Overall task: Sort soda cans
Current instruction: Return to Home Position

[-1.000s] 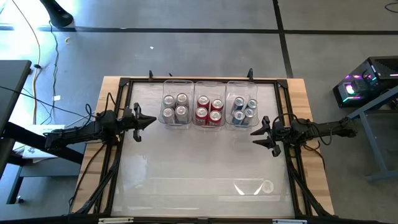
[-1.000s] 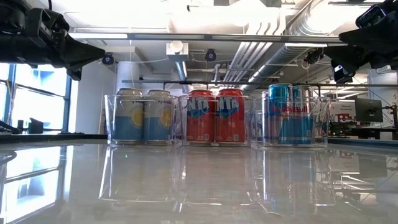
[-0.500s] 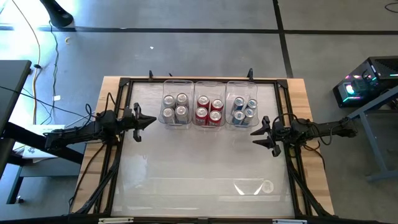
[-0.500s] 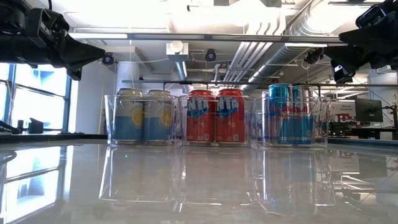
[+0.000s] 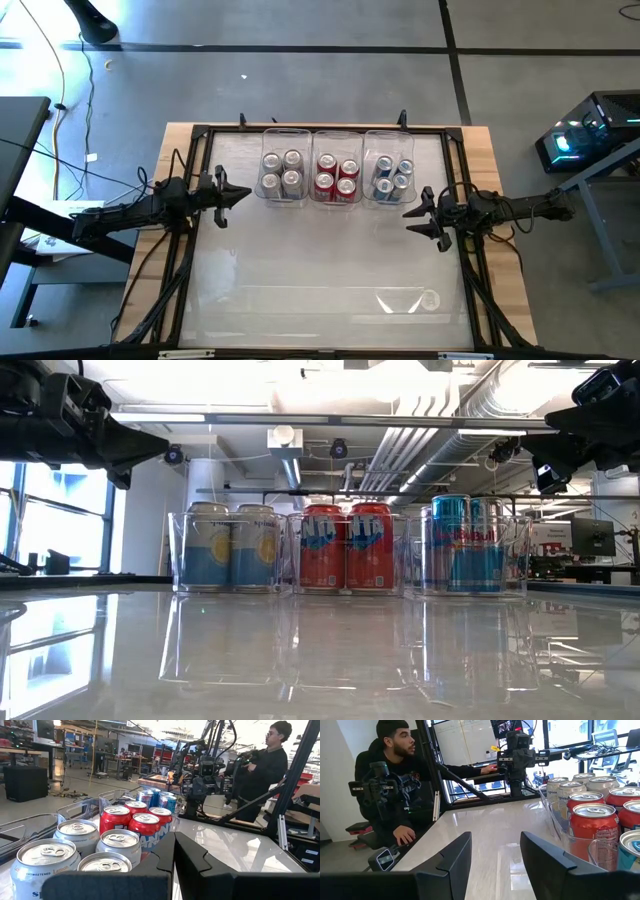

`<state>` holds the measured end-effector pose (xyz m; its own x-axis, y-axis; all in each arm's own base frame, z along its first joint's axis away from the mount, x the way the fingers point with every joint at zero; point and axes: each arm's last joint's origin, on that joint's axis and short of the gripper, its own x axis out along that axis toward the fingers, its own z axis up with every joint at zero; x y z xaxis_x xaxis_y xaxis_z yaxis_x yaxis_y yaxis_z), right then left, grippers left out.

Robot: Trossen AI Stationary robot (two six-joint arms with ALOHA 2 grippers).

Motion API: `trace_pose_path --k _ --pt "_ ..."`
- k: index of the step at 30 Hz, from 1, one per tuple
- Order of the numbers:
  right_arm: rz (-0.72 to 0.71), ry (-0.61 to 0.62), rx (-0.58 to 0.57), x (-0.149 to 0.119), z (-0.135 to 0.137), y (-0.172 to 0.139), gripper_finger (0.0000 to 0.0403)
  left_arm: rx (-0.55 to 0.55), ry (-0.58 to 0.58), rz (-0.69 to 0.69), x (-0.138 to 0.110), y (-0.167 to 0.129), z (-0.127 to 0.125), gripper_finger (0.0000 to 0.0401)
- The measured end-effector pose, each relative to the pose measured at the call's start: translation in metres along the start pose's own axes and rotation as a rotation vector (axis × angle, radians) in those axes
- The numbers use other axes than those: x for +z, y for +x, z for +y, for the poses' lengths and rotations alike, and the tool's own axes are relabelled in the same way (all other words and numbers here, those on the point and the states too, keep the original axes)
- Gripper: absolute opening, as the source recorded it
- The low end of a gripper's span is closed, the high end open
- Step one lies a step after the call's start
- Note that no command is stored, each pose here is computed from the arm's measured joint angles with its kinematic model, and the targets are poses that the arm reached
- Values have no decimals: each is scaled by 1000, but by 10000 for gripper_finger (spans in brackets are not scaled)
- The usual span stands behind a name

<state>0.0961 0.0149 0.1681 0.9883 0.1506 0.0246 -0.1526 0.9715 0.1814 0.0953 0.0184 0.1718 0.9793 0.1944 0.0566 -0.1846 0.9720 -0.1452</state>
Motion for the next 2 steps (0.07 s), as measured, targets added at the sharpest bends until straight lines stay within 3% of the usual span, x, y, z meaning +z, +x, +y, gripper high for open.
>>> trace_pose_path --k 2 --pt "0 0 -1 0 0 0 165 0 0 0 0 0 0 1"
